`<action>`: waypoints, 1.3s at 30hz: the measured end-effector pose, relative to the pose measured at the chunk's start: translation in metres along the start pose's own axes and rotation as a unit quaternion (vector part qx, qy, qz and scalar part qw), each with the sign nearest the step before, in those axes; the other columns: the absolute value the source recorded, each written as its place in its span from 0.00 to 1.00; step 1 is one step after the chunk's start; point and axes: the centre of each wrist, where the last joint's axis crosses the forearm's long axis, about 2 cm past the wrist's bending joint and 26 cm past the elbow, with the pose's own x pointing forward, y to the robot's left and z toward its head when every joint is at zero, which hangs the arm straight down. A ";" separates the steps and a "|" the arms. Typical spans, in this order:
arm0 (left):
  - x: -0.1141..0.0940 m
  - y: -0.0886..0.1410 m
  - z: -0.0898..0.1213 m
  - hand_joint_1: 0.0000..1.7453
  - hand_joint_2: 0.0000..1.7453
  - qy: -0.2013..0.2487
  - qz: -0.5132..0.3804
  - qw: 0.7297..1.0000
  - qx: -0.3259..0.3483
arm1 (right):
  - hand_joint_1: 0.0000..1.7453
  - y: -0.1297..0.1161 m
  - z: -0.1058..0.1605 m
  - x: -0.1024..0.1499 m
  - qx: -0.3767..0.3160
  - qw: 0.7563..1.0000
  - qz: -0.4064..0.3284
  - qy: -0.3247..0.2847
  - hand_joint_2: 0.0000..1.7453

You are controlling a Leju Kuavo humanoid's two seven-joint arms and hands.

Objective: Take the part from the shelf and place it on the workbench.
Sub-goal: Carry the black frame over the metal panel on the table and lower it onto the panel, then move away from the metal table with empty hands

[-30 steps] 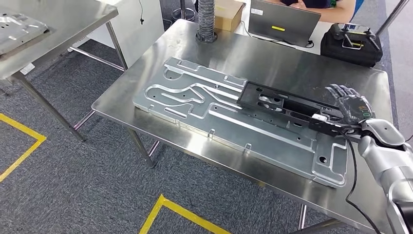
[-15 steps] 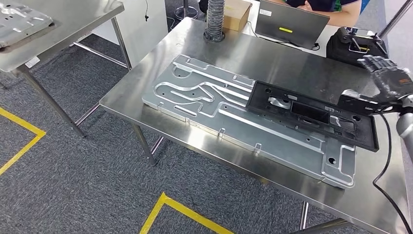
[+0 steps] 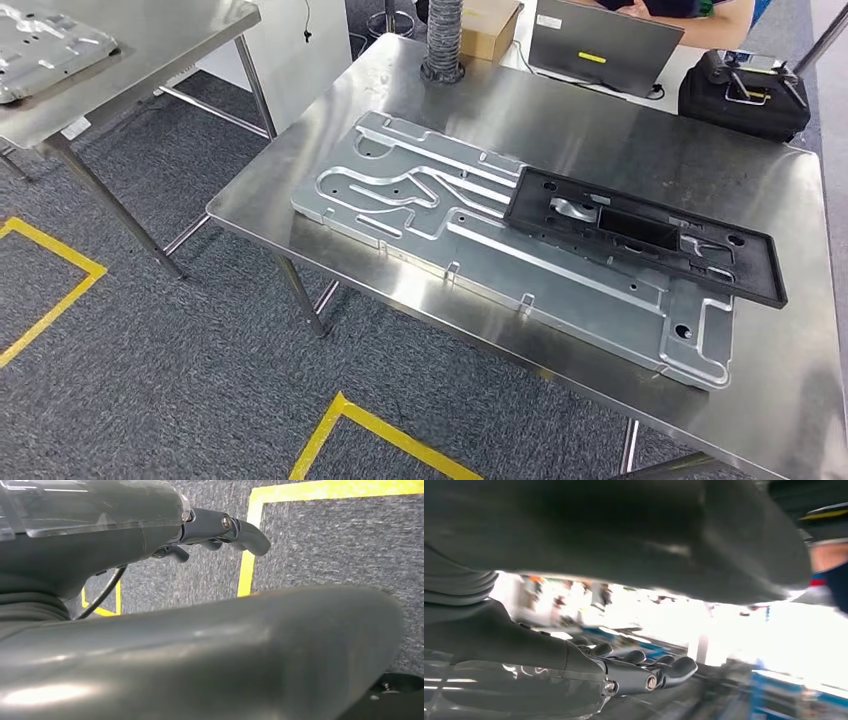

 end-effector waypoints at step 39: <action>0.000 -0.001 0.000 0.00 0.00 0.009 0.002 1.000 -0.005 | 0.00 0.155 0.306 -0.085 0.026 0.940 -0.115 0.321 0.00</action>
